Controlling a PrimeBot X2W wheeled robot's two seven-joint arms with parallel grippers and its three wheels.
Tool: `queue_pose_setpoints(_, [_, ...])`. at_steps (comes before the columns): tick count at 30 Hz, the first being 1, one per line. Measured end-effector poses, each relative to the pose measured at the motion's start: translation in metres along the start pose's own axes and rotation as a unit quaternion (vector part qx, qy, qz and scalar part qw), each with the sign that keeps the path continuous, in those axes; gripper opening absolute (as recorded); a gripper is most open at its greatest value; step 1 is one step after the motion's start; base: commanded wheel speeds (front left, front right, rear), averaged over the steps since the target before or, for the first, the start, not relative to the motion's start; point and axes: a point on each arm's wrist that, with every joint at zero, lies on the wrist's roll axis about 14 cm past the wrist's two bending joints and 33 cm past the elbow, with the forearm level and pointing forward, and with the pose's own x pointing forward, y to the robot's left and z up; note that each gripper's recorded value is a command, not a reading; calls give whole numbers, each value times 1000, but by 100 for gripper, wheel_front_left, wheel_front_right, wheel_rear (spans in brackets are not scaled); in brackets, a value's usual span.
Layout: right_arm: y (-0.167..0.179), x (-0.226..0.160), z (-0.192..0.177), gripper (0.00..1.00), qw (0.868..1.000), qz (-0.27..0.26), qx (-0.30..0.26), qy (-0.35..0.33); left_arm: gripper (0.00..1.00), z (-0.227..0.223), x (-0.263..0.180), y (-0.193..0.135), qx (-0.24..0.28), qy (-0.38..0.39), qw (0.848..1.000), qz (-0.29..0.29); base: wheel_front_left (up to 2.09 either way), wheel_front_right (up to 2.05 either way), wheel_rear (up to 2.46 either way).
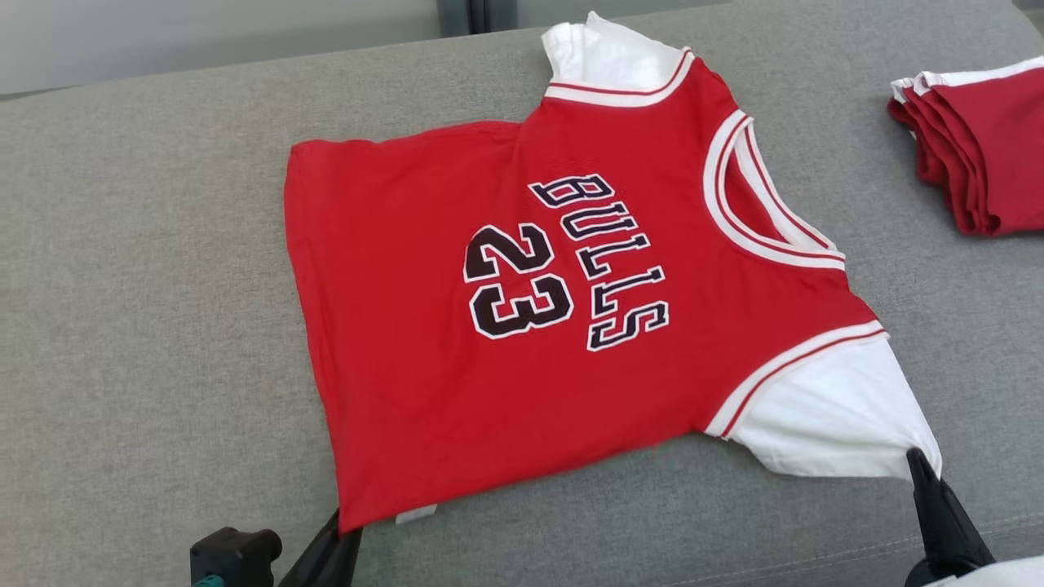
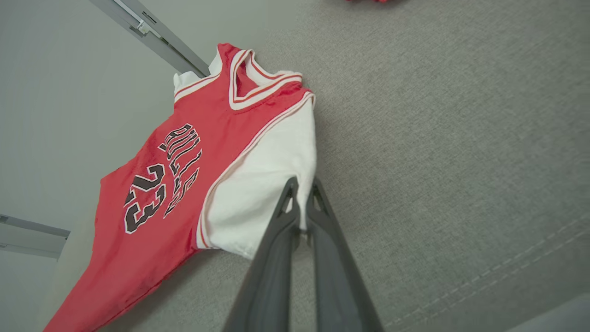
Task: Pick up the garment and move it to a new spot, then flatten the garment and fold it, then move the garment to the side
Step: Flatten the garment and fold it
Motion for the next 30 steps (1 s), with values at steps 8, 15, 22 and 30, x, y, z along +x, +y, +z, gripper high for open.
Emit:
queue_pose_setpoints(8, [15,26,8,0,1000,22,-16,2,0,10,8,-3,-8,23,1000,-18,0,0,0])
queue_pose_setpoints(15, [55,92,33,0,995,65,-79,2,0,55,46,0,19,21,999,-43,0,0,0])
queue_pose_setpoints(22, [77,149,34,0,986,67,-152,28,0,55,79,21,48,79,995,-23,0,0,0])
queue_pose_setpoints(30, [91,177,36,100,983,74,-170,10,100,55,94,40,42,71,997,5,0,0,0])
